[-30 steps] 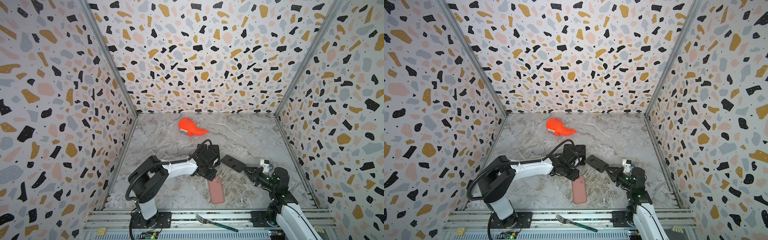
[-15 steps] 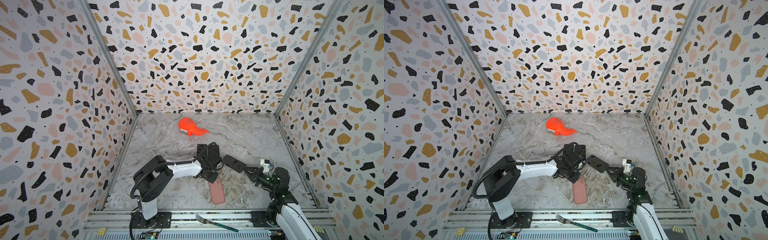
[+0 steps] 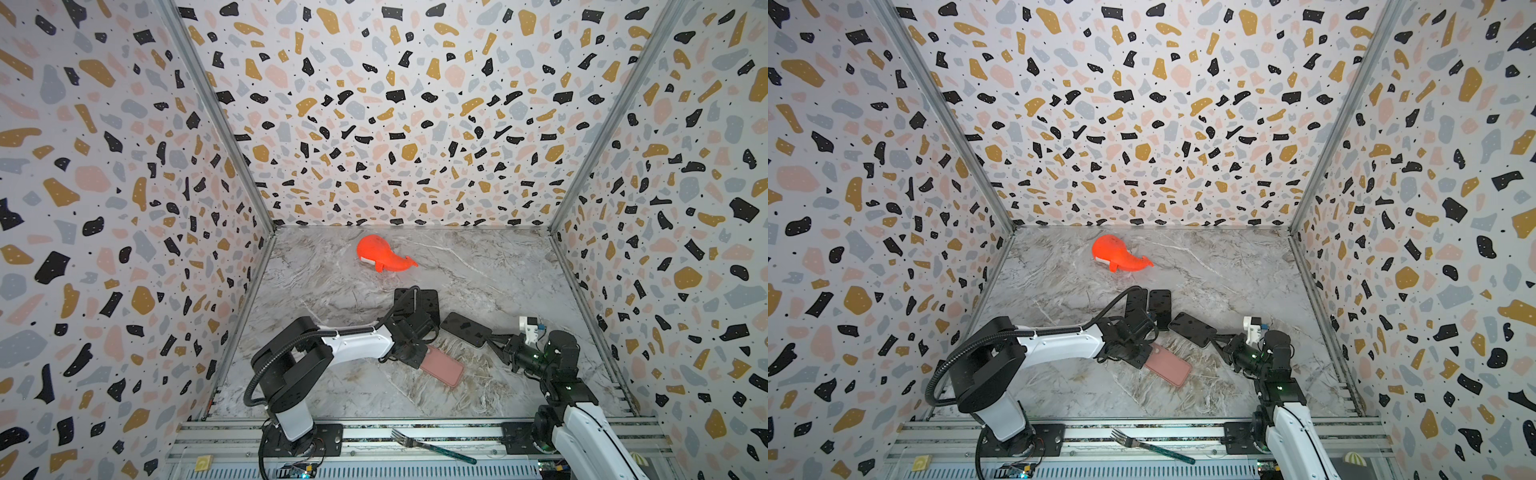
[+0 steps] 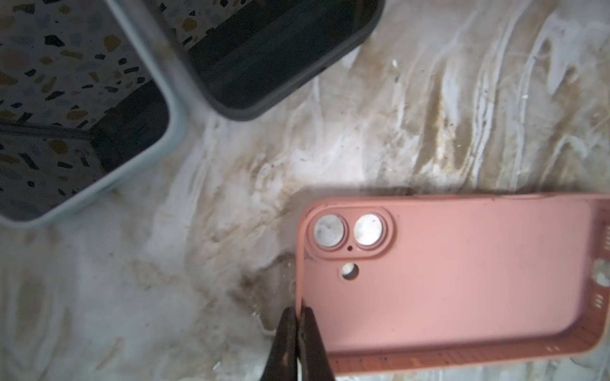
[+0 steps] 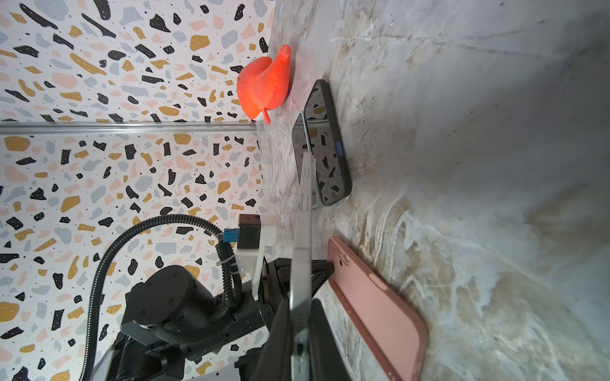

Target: Put the phone into the phone case

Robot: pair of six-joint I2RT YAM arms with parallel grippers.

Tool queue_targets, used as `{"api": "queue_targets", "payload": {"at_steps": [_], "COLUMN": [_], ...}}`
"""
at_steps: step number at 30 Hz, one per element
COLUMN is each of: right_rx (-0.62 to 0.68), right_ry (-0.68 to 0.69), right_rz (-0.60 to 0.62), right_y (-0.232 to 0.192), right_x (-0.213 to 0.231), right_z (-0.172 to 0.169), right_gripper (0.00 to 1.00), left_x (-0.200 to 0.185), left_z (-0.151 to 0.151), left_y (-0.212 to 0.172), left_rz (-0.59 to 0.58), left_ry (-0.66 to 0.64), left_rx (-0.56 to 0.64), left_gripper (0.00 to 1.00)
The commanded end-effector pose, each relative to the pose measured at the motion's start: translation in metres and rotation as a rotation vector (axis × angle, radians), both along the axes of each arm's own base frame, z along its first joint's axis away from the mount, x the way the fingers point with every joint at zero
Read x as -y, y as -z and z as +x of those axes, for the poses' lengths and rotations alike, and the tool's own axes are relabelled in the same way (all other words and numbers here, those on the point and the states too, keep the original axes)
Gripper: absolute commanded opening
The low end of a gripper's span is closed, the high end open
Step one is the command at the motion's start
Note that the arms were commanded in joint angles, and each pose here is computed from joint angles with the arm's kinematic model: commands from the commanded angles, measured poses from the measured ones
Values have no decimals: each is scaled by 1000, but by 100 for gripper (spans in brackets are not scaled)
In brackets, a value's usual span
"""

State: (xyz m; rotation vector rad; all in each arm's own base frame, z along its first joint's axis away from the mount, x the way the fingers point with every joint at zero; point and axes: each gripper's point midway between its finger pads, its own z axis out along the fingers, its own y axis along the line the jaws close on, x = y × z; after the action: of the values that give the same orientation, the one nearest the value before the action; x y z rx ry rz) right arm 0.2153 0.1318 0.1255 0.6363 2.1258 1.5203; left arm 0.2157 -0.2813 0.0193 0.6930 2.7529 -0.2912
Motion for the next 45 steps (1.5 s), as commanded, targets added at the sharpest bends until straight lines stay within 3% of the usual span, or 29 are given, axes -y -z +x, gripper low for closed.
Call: {"api": "queue_targets", "payload": {"at_steps": [1,9,17,26,30,33,45], "right_rx": [98,64,50,17,-15,-23,-76], "right_ry": [-88,-218,-358,-469,-493,-503,-513], "right_rz": [-15,3,-16,-40,-27,-29,-61], "right_y": [-33,-34,-28,-12,-10,-10,10], "right_x": [-9,-29,-61,-84,-89,-91,-94], "right_z": [-3,-24,-37,-39,-37,-33,-23], "right_gripper": [0,0,0,0,0,0,0], "left_x": [-20,-41,-46,-49,-54,-55,-46], "left_z": [3,1,0,6,12,15,17], "left_y": [-3,-9,-14,-28,-35,-37,-31], "left_rz": [-26,-68,-126,-276,-309,-324,-369], "left_ry": [-161,-307,-359,-392,-400,-400,-374], "left_rx": [-16,-5,3,-26,-14,-17,-60], "left_gripper": [1,4,11,26,41,46,47]}}
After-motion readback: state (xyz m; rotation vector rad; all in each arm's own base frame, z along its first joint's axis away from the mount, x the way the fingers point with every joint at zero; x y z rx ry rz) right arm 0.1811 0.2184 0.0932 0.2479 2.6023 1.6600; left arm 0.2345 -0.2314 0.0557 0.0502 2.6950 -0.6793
